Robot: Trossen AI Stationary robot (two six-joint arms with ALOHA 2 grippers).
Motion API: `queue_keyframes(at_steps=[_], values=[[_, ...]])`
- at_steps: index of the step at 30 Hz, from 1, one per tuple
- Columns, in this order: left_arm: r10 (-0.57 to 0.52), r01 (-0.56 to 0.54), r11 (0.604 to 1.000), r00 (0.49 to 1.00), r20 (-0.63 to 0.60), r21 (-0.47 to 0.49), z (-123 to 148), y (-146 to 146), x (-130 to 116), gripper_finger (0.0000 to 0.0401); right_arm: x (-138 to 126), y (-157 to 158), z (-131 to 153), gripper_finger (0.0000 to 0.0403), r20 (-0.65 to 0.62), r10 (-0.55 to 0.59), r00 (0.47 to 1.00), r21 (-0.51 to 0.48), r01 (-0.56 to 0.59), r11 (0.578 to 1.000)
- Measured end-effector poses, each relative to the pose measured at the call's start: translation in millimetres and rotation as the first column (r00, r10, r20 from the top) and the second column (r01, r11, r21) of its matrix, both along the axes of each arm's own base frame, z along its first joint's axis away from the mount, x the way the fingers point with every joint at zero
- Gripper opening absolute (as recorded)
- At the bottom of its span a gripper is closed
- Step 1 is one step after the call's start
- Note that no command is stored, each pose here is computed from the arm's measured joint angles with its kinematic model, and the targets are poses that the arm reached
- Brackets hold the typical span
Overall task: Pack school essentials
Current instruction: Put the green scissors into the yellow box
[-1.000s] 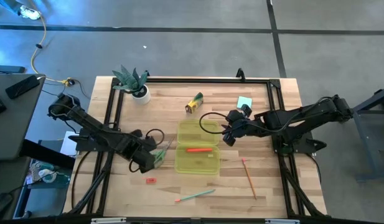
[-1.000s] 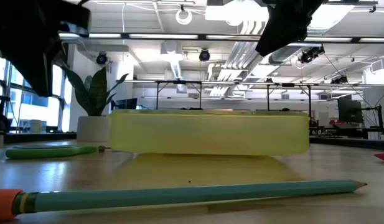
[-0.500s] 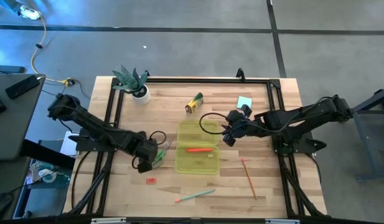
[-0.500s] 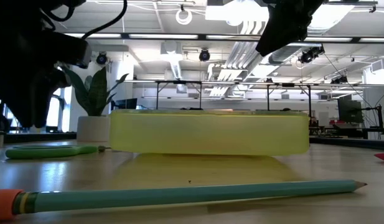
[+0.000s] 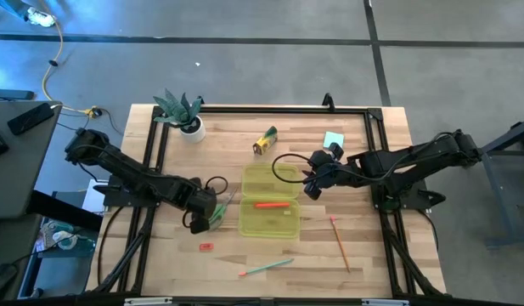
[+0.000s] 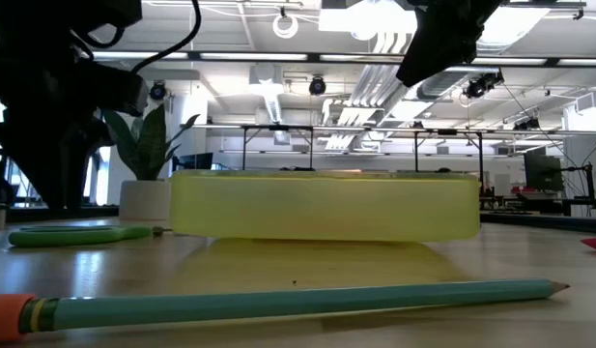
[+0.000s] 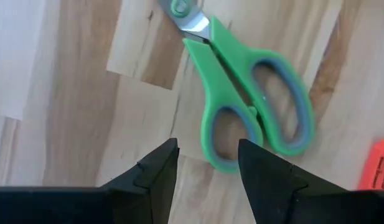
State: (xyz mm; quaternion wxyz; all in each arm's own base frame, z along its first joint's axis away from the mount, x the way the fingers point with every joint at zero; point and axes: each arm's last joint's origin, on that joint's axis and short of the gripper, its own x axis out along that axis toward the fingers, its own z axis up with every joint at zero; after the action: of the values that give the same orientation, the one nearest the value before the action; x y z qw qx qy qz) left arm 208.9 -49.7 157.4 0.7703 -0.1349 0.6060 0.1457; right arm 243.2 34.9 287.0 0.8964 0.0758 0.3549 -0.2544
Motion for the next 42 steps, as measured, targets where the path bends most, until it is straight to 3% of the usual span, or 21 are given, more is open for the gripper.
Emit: queue_keyframes(at_steps=[22, 26, 35, 42], values=[[-0.025, 0.022, 0.999, 0.993, -0.116, -0.031, -30, 8, 14, 0.0153, 0, 0, 0, 0.0152, 0.002, 0.000, 1.000, 0.000, 0.000, 1.000], [-0.048, 0.042, 0.998, 0.993, -0.108, -0.052, -30, 9, 15, 0.0123, 0, 0, 0, 0.0152, 0.003, 0.000, 1.000, 0.000, 0.000, 1.000], [-0.078, 0.073, 0.995, 0.994, -0.082, -0.067, -31, 8, 18, 0.0016, 0, 0, 0, 0.0152, 0.003, 0.000, 1.000, 0.000, 0.000, 1.000], [-0.062, 0.056, 0.996, 0.994, -0.090, -0.062, -31, 8, 17, 0.0016, 0, 0, 0, 0.0152, 0.003, 0.000, 1.000, 0.000, 0.000, 1.000]])
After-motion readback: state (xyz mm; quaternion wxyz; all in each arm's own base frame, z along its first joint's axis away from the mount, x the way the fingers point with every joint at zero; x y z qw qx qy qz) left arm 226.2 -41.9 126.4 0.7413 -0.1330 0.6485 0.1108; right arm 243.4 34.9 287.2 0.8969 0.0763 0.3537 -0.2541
